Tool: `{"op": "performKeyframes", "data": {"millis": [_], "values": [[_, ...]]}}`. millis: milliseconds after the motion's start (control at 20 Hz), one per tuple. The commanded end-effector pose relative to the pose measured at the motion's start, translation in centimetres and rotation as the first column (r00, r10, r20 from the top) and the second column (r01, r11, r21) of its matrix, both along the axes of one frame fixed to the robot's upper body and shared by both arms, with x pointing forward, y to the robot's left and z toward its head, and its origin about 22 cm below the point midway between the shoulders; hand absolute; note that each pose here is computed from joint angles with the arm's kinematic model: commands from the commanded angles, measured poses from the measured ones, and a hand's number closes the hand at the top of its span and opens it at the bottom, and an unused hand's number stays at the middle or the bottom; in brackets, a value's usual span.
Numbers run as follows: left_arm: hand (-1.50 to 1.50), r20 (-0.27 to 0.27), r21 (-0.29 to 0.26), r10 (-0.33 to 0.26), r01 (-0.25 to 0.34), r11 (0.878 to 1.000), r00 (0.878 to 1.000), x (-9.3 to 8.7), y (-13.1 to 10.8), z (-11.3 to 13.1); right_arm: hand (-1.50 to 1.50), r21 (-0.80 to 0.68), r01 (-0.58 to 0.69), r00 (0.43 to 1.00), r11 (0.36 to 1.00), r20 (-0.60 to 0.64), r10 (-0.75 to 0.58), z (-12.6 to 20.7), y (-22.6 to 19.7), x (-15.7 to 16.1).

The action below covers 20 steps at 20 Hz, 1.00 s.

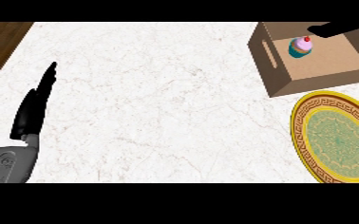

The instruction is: Pick the cupcake from the plate and place it in the cardboard box

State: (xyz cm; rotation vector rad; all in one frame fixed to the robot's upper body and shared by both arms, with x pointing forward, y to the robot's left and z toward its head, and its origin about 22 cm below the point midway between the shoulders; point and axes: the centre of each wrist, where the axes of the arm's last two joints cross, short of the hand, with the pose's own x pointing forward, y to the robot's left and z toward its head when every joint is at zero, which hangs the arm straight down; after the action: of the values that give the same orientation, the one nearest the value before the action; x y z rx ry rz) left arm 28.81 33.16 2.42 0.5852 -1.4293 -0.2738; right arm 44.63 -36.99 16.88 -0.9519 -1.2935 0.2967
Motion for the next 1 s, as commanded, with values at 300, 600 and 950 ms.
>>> {"op": "performKeyframes", "data": {"millis": [300,600,950], "values": [[0.00,-0.005,-0.002,0.008,-0.008,1.000,1.000,0.4,-0.3,0.3,-1.50,0.067,-0.027,0.975,0.997,0.222,0.011,-0.1,0.0,0.0],[0.00,-0.003,0.000,0.018,-0.018,1.000,1.000,0.5,0.3,0.5,-1.50,0.217,0.023,0.907,0.976,0.406,-0.112,1.3,-2.8,-1.0],[0.00,-0.013,0.014,0.055,-0.055,0.998,0.998,-1.4,2.0,-0.2,-1.50,0.294,-0.012,0.872,0.956,0.470,-0.134,1.9,-9.2,-4.6]]}}
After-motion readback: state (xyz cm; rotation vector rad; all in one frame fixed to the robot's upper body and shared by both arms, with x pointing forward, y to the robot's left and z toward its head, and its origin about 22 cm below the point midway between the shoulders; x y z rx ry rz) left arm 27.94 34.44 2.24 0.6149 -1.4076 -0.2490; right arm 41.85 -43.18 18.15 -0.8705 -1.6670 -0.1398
